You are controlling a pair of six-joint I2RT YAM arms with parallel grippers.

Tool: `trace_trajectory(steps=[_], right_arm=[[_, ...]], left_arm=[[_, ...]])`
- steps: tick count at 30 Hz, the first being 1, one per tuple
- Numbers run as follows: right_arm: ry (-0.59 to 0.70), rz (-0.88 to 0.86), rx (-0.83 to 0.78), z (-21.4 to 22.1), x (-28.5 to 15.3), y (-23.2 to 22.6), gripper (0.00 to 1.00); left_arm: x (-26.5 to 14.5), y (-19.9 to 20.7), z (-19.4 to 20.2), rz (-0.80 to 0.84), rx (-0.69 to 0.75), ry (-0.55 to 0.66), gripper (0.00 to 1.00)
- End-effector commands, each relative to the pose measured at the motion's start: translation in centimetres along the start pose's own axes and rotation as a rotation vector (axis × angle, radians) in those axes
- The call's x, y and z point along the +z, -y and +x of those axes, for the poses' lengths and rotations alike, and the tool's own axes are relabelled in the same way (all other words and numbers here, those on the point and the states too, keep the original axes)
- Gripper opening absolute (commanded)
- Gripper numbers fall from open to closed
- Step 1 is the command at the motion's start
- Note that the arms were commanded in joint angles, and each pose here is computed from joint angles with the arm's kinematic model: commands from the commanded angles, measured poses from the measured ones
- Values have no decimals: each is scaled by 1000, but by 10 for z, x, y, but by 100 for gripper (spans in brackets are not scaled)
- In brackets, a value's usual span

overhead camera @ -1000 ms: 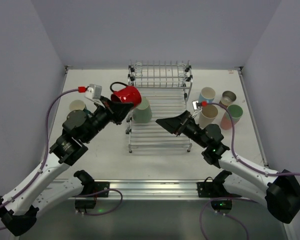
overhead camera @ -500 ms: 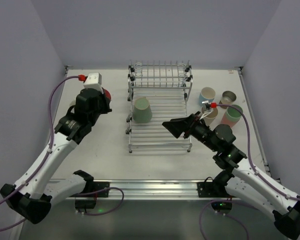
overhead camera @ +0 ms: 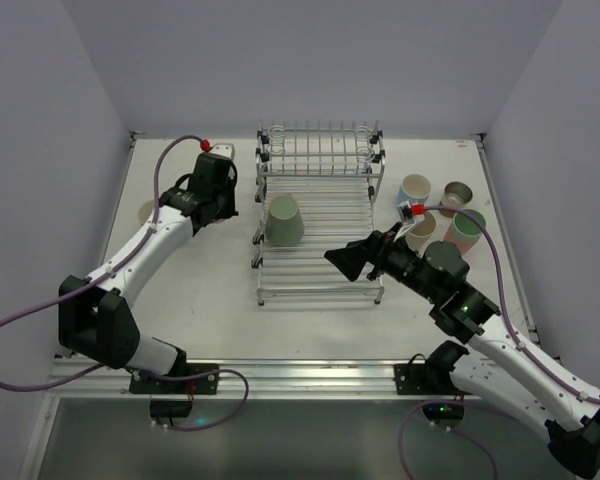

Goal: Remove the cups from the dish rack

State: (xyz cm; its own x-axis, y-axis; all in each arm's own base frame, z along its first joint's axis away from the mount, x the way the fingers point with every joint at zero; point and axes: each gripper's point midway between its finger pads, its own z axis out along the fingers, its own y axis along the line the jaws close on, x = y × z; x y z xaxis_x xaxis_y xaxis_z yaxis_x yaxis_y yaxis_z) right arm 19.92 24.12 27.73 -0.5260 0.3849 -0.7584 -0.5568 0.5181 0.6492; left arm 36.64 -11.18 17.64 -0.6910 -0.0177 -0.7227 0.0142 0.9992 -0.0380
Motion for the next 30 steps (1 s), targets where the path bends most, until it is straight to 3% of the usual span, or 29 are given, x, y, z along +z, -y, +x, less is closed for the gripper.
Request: trace_trajectory(steps=[1, 20, 24, 30], right_arm=[[-15, -16, -39, -1, -1, -4, 99], [-76, 3, -84, 8, 6, 3, 99], [-111, 16, -81, 16, 11, 8, 99], [-135, 26, -92, 19, 18, 12, 99]], left_arm=[[6, 0, -28, 12, 40, 42, 0], [90, -32, 11, -44, 55, -188, 0], [97, -36, 16, -50, 64, -217, 15], [97, -36, 20, -47, 65, -235, 28]])
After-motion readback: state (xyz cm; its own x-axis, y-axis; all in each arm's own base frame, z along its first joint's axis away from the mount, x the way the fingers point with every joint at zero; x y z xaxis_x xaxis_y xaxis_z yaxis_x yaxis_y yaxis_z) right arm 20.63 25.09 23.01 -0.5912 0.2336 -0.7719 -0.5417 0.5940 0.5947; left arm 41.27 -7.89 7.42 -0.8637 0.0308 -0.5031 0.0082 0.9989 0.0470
